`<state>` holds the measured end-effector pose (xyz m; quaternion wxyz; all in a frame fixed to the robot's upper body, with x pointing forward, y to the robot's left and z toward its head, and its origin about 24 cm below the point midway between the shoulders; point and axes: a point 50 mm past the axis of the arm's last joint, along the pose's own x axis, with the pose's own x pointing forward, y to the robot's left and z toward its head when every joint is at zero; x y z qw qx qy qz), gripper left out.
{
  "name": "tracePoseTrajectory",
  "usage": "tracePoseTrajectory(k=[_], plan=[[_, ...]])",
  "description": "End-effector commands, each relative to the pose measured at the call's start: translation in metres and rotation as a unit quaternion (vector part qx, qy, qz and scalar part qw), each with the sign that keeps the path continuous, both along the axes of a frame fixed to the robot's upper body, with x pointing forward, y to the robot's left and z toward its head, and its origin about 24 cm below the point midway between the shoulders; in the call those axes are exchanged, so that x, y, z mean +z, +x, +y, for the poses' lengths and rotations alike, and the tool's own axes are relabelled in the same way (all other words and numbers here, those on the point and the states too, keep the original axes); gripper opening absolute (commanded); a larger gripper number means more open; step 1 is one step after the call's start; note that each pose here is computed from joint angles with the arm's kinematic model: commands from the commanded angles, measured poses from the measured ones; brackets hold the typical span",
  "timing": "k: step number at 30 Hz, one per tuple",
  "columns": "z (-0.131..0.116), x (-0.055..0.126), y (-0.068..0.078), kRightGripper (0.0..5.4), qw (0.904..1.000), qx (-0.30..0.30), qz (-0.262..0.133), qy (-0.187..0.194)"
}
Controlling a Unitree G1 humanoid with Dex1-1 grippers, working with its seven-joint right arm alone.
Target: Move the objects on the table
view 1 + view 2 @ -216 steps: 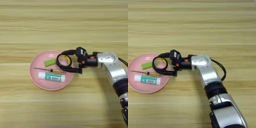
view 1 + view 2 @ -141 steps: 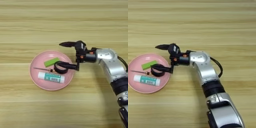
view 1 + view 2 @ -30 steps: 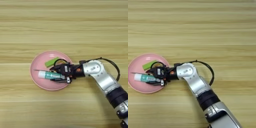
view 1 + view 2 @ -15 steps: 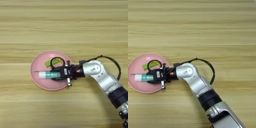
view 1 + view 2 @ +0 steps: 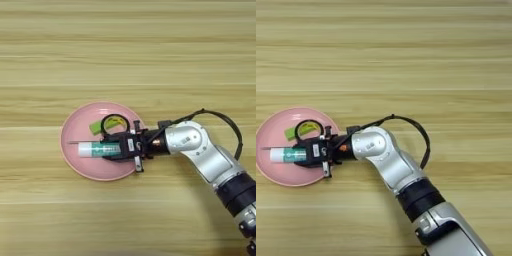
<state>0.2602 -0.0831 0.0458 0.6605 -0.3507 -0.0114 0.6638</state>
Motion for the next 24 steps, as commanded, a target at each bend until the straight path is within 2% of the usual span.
tracePoseTrajectory(k=[1, 8, 24], plan=[[-0.005, 0.016, 0.014, 1.48, 0.9992, -0.017, -0.037, -0.004], [-0.009, 0.021, 0.020, 1.48, 0.9987, -0.028, -0.043, 0.005], [-0.030, 0.023, 0.043, 1.48, 0.9943, -0.087, -0.061, -0.009]])
